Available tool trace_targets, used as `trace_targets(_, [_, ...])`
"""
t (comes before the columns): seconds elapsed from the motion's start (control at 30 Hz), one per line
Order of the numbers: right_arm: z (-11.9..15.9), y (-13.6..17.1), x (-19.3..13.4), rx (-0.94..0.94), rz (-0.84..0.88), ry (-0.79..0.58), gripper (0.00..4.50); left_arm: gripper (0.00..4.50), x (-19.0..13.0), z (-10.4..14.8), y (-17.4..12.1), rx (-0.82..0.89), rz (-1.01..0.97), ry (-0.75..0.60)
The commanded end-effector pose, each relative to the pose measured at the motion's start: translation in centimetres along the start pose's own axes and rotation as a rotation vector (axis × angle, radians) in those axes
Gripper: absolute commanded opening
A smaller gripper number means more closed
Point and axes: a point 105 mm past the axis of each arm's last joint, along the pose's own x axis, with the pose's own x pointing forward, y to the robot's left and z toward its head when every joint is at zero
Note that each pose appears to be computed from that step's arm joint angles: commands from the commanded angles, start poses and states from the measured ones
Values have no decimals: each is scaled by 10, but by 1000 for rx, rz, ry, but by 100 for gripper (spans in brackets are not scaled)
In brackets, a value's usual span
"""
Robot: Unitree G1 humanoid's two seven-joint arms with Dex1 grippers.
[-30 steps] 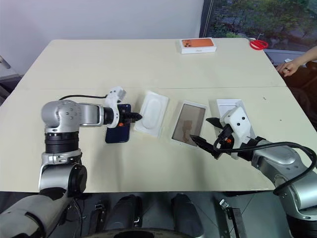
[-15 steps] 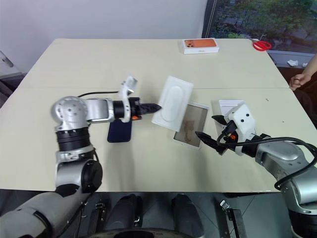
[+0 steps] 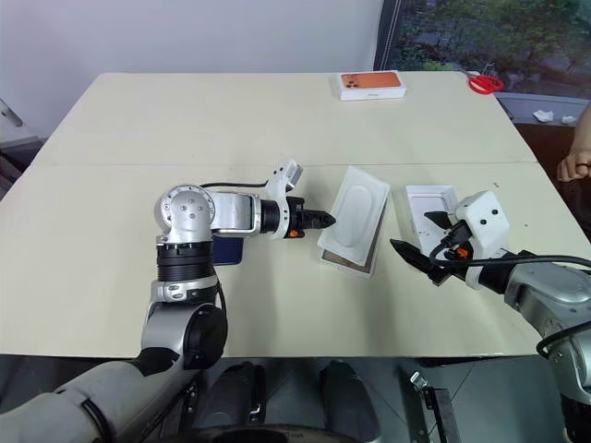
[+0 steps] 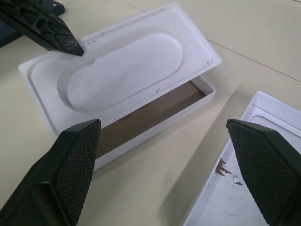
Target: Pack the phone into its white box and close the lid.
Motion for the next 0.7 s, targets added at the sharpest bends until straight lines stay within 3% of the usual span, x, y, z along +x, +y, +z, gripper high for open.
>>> trace_targets(0.03, [12,1,-3,-53,-11,-31,450,4,3,-2,-8,19,-16,16])
trace_targets(0.67, [15,6,2,-49,7,-48,450,4,9,-7,-12,-8,-24,43])
trace_targets(0.7, [15,6,2,-48,7,-49,450,32,10,-8,-12,-9,-31,46])
